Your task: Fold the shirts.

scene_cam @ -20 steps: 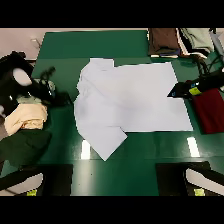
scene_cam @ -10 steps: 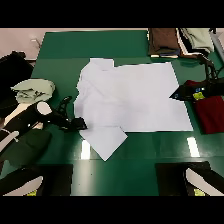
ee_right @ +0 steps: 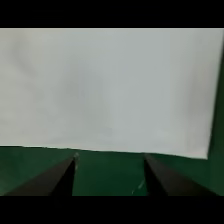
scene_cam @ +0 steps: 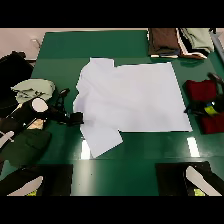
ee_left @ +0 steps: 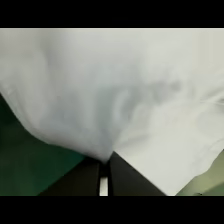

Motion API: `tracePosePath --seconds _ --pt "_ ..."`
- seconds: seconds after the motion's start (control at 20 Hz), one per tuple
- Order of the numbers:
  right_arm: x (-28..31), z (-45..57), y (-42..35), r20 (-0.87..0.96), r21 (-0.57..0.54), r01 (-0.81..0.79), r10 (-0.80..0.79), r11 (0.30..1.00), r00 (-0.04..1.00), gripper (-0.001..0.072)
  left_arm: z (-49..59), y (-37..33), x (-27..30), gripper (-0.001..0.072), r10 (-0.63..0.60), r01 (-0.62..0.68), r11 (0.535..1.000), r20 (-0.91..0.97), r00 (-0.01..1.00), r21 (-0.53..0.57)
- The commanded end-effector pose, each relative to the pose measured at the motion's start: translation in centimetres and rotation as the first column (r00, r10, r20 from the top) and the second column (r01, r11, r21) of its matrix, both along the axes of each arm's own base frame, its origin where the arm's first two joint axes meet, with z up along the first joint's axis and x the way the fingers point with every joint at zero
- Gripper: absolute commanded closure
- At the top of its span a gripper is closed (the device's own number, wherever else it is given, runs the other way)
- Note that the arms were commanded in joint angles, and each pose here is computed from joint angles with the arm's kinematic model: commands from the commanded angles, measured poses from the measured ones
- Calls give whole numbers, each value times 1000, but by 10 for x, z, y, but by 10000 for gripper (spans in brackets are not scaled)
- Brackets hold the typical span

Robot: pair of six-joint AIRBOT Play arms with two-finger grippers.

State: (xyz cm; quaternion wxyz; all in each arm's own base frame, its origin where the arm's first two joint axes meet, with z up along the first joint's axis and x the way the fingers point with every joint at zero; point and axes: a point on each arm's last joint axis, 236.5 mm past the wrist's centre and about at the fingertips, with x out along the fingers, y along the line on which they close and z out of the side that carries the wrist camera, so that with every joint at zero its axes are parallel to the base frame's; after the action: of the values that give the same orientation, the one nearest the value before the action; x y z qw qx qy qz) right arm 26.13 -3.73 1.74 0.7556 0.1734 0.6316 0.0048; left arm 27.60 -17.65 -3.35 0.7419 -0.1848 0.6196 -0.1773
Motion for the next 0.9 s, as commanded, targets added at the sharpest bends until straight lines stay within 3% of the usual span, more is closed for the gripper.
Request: tracePosePath --seconds 0.0,0.15,0.2,0.35,0.45,0.6,0.7,0.85 --pt "-61 -49 -48 -159 27 250 -243 968 957 153 18 2 11 683 -16 16 1000 56 998 9" --pt "-72 -80 -61 -171 156 463 -438 873 883 167 19 2 13 684 -15 14 1000 60 998 9" --pt "-69 -85 -59 -161 199 486 -461 851 873 231 18 2 12 683 -16 15 1000 59 998 8" --pt "-52 -96 -52 -154 284 513 -490 810 858 243 19 1 12 683 -15 14 1000 57 998 6" --pt "-34 -100 -46 -123 314 492 -478 812 869 276 19 1 11 683 -15 15 1000 55 998 6" --pt "-16 -113 -38 -89 274 439 -431 856 898 308 19 0 11 683 -12 12 1000 53 999 1" --pt "-1 -110 -32 -32 247 393 -398 885 917 563 21 0 13 684 -11 11 1000 58 998 0" --pt "24 -77 -24 111 209 311 -338 927 934 697 52 -1 29 684 -9 10 1000 149 989 -6"
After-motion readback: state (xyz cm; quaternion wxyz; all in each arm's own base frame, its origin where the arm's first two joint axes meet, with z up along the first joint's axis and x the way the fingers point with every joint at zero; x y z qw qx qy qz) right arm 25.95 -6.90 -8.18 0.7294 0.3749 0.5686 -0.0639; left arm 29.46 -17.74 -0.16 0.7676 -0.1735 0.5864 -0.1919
